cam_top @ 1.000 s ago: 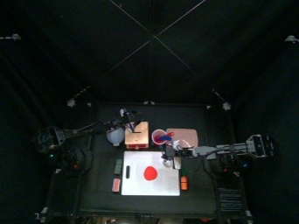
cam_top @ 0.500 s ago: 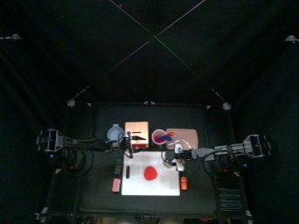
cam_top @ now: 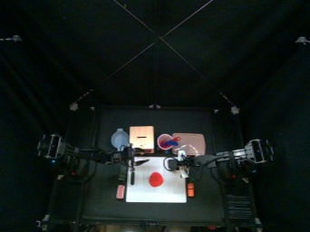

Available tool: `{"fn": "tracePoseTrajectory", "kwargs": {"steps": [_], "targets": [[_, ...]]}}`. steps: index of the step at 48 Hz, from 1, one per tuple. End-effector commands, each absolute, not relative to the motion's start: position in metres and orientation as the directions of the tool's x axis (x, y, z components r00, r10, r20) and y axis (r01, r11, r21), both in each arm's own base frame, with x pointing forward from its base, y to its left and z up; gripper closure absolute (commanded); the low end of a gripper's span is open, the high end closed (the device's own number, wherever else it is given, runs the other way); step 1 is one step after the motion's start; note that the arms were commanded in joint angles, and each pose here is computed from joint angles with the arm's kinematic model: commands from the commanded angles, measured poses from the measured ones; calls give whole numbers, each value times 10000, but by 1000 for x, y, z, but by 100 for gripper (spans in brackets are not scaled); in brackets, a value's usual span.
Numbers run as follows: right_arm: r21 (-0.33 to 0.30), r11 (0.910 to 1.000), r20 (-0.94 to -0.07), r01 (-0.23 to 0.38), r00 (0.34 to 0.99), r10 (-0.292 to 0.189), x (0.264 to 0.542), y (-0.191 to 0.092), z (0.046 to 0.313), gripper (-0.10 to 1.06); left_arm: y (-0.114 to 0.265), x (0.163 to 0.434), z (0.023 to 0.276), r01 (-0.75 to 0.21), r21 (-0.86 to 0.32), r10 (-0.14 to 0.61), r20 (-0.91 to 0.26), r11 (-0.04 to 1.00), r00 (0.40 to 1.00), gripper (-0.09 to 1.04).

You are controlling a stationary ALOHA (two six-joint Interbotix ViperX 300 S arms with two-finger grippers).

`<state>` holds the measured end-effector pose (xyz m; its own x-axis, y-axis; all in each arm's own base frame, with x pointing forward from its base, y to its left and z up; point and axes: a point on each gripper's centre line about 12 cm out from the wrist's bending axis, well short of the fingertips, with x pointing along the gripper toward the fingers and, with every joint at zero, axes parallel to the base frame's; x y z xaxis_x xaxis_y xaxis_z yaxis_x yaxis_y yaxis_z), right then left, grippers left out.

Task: Get the cutter from the drawer then cut the dough then place the extra dough in the bowl
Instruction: Cut the dough

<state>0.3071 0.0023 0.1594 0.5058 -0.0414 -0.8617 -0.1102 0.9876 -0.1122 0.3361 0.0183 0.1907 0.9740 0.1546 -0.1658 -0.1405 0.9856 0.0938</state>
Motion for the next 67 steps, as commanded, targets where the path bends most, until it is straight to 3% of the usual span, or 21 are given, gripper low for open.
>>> {"fn": "tracePoseTrajectory", "kwargs": {"steps": [1, 19, 24, 33, 67], "targets": [[-1085, 9893, -8343, -977, 5501, -372, 313, 4, 176, 44, 20, 337, 200, -1492, 914, 1606, -1330, 9846, 9780, 9], [-757, 9893, -7737, -1246, 6332, 205, 364, 33, 215, 44, 21, 332, 193, -1594, 821, 1705, -1540, 9838, 9732, 9], [-648, 9887, -7769, -1353, 6287, 351, 382, 43, 212, 44, 22, 330, 190, -1689, 742, 1790, -1631, 9828, 9702, 9], [-145, 9964, -7977, -835, 6018, 388, 404, 50, 201, 44, 22, 329, 187, -1677, 750, 1784, -1736, 9830, 9685, 9], [-274, 9941, -7984, -1050, 6006, 415, 418, 61, 195, 43, 19, 328, 174, -1570, 790, 1705, -2123, 9844, 9622, 9]]}}
